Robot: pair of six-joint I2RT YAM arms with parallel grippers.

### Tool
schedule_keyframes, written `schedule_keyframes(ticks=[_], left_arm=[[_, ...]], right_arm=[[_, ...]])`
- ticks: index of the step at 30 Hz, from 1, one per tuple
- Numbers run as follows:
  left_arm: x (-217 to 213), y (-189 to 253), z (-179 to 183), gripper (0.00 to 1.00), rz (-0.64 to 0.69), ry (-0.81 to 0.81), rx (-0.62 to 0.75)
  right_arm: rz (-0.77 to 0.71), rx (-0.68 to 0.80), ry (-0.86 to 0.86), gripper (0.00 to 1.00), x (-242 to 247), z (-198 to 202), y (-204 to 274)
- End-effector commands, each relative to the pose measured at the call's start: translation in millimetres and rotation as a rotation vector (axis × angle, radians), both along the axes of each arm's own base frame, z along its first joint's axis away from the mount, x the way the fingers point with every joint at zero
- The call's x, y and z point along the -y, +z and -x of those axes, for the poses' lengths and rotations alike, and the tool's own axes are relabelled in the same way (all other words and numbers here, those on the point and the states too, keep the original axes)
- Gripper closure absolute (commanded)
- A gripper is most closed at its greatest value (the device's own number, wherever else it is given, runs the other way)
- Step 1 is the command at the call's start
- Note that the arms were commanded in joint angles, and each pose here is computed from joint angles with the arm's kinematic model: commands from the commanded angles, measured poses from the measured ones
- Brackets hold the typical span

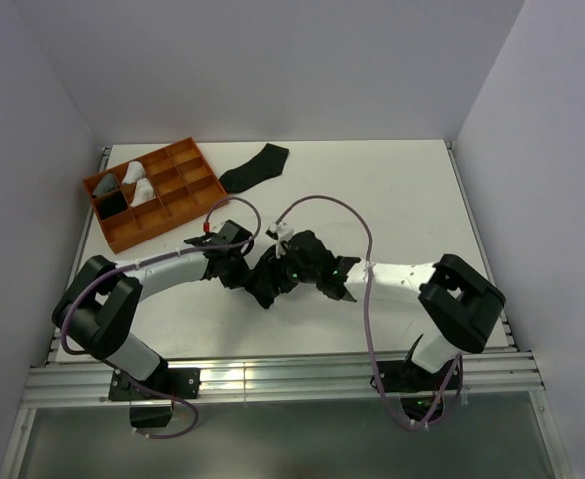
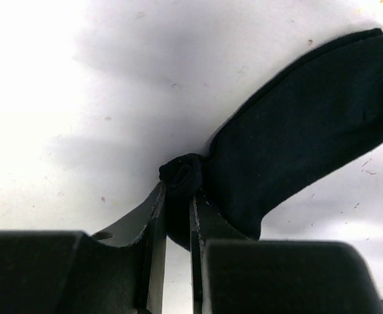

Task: Roll the socks
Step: Roll the sock at the center of the board.

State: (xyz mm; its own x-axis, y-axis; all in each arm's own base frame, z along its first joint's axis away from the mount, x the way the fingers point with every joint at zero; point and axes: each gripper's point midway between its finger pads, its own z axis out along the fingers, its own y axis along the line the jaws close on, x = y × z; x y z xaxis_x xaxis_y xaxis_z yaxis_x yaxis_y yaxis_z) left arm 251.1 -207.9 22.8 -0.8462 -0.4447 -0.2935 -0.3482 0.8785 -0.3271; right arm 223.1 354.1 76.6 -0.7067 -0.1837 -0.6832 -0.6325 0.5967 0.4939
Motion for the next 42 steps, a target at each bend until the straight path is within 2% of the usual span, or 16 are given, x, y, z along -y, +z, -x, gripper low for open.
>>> schedule_keyframes(ticks=[1,4,10,24,29,32,33,34,35,36,37,39,40,42], left_arm=[[-2.5,-5.2,4.1,0.91,-0.065,-0.085,-0.044],[0.6,-5.5,3.4,0.91,-0.065,-0.106,-0.06],[4.0,-6.4,2.6,0.91,-0.068,-0.129,-0.078],[9.2,-6.2,3.7,0.91,-0.051,-0.152,-0.091],[12.0,-3.3,2.7,0.91,-0.041,-0.165,-0.087],[12.8,0.5,1.2,0.9,-0.036,-0.172,-0.074],[12.1,0.5,1.7,0.89,-0.038,-0.172,-0.073],[11.9,2.3,0.2,0.87,-0.035,-0.171,-0.062],[11.4,2.8,0.7,0.85,-0.035,-0.173,-0.06],[12.2,6.9,-2.1,0.8,-0.026,-0.17,-0.041],[12.0,8.4,-3.1,0.76,-0.022,-0.166,-0.032],[10.4,13.3,-5.5,0.67,-0.012,-0.153,-0.008],[10.7,16.1,-7.6,0.54,-0.005,-0.148,0.008],[7.8,23.6,-11.3,0.38,0.002,-0.126,0.036]], right_arm=[[0.183,0.266,-0.077,0.42,16.1,-10.4,1.6],[0.239,0.37,-0.069,0.42,9.4,-0.7,6.1],[0.332,0.484,-0.024,0.46,-13.5,9.8,7.7],[0.497,0.516,0.034,0.48,-23.4,15.1,-40.0],[0.569,0.512,0.035,0.54,-18.1,13.5,-59.9],[0.618,0.497,0.024,0.64,-11.5,12.1,-73.5],[0.626,0.491,0.027,0.74,-9.9,13.1,-76.5],[0.625,0.477,0.032,0.86,-9.4,15.0,-78.9],[0.615,0.465,0.039,0.86,-9.9,16.5,-79.1],[0.606,0.451,0.048,0.94,-9.7,18.8,-80.3],[0.591,0.44,0.047,0.98,-9.5,17.6,-77.0],[0.539,0.386,0.078,1.0,-13.5,25.2,-75.5],[0.506,0.36,0.094,1.0,-16.9,27.8,-70.9],[0.439,0.273,0.126,1.0,-20.3,34.8,-68.4]])
